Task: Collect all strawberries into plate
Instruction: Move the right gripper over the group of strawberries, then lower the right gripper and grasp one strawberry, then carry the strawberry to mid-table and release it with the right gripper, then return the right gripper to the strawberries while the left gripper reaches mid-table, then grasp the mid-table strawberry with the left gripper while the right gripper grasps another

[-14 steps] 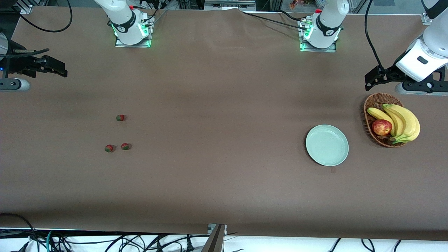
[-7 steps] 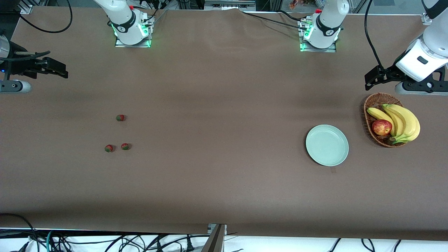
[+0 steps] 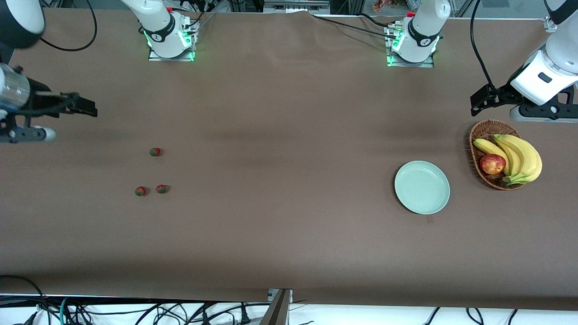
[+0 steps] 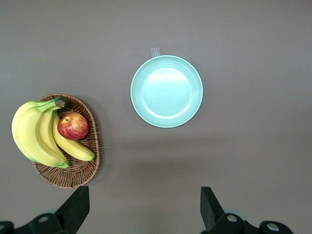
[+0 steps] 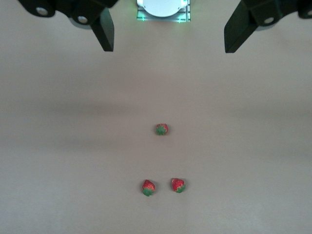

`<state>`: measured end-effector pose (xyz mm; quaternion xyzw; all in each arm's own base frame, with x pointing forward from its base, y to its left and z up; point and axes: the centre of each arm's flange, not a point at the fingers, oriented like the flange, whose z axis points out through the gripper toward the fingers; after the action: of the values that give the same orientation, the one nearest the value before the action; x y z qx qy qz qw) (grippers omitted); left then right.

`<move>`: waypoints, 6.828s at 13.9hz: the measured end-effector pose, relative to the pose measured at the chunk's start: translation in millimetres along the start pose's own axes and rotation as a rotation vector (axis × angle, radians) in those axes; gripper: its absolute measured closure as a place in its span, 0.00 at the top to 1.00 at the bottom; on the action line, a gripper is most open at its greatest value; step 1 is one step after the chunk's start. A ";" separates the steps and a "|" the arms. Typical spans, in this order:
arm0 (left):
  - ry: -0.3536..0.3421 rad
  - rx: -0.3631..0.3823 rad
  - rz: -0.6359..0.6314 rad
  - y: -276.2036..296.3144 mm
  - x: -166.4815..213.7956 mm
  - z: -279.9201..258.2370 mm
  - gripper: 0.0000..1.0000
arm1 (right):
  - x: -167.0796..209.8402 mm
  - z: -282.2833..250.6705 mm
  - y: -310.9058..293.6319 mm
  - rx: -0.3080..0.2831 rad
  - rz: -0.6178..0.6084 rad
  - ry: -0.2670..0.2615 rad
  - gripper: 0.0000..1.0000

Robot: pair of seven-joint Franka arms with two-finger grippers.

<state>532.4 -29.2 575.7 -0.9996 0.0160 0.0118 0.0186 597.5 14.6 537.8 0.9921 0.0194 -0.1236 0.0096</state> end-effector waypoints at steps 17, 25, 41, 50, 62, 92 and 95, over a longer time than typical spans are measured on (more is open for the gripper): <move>-0.007 -0.002 -0.001 0.1 -0.8 -0.3 1.00 | 155.8 303.4 -40.5 0.025 -0.055 0.134 1.00; -0.009 -0.003 -0.001 0.1 -1.0 -0.1 1.00 | 150.8 324.7 -44.8 0.026 -0.062 0.139 0.98; -0.007 -0.004 -0.001 0.2 -1.0 -2.1 1.00 | 125.8 290.9 -257.2 0.068 0.123 0.225 0.32; -0.017 -0.004 -0.001 0.0 -2.1 -1.2 1.00 | 41.6 322.1 -528.2 0.292 0.304 0.355 0.32; -0.018 -0.004 -0.002 -0.1 -2.3 -1.2 1.00 | 58.0 313.9 -536.9 0.369 0.284 0.440 0.81; -0.078 -0.143 -0.145 366.6 48.8 340.6 1.00 | 163.8 320.5 18.2 -0.057 -0.334 0.054 0.82; -0.090 -0.132 -0.144 375.2 41.8 356.6 0.94 | 162.1 326.4 19.3 -0.059 -0.332 0.057 0.53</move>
<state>553.8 -391.8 204.6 -0.9957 -0.0578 0.0562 -0.0455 675.4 -6.5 181.9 0.9776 0.1870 -0.0949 0.0174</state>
